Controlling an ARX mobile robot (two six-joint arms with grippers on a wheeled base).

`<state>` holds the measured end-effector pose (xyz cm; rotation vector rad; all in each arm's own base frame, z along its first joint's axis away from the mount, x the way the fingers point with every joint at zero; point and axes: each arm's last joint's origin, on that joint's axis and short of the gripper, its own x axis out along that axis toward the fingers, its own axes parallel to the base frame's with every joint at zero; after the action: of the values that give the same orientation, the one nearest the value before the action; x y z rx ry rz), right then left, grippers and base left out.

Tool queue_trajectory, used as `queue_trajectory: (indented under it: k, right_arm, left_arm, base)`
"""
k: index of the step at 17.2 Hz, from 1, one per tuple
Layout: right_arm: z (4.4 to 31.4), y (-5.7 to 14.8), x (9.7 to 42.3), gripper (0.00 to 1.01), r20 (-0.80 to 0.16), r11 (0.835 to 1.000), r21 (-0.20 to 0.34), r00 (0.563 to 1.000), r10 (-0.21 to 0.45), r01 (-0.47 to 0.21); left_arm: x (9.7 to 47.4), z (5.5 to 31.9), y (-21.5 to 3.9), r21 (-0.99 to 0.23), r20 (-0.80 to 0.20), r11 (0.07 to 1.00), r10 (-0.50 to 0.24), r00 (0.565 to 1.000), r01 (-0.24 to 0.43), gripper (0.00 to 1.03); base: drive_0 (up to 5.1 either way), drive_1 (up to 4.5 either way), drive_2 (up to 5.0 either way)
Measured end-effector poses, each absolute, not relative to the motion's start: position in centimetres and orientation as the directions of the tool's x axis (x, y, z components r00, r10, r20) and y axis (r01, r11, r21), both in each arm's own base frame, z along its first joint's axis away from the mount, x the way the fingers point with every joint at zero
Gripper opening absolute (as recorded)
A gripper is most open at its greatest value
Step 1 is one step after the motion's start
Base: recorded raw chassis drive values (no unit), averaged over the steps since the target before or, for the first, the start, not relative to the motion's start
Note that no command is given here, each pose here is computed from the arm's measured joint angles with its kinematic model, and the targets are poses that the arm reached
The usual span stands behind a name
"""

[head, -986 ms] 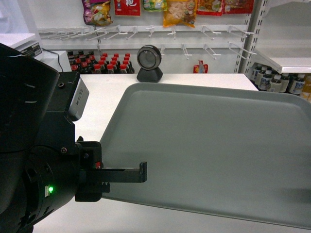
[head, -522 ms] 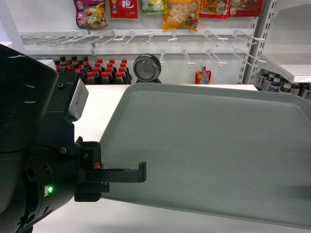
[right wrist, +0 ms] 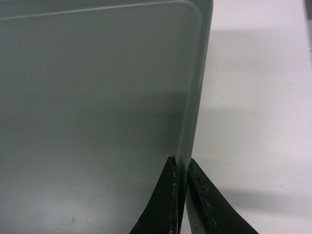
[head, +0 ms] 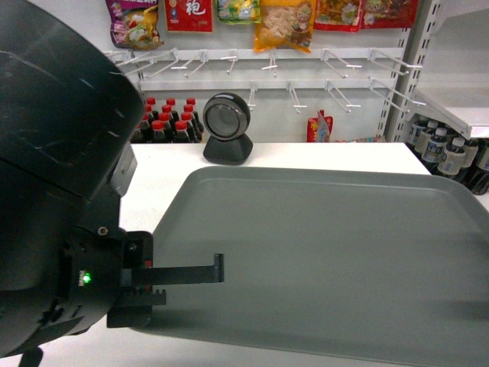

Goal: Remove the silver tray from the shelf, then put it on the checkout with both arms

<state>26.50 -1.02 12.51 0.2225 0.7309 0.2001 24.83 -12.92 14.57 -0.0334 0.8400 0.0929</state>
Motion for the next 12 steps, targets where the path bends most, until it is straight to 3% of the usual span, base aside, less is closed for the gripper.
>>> queue_trajectory:
  k: [2,6,12]
  right_arm:
    - [11.9,-0.6,28.5,0.03,-0.656,0.946,0.262,0.685,0.319,-0.189]
    - [9.9,2.2,33.0,0.03,-0.643,0.93,0.231,0.673,0.366,-0.285]
    - [5.5,5.7,36.4,0.03,-0.727,0.946,0.194,0.609,0.317,-0.262]
  left_arm:
    - [25.7,14.1,-11.5,-0.067,-0.772,0.989,0.034,0.635,-0.135,0.03]
    - [28.6,11.8,-8.2,-0.113,-0.778,0.975,0.033,0.628,-0.192,0.03]
    - [31.2,7.8,-6.2,-0.069,-0.821,0.975,0.063,0.567,-0.209,0.03]
  base:
    - [0.0,0.0,0.0]
    - [0.0,0.0,0.0]
    - [0.0,0.0,0.0]
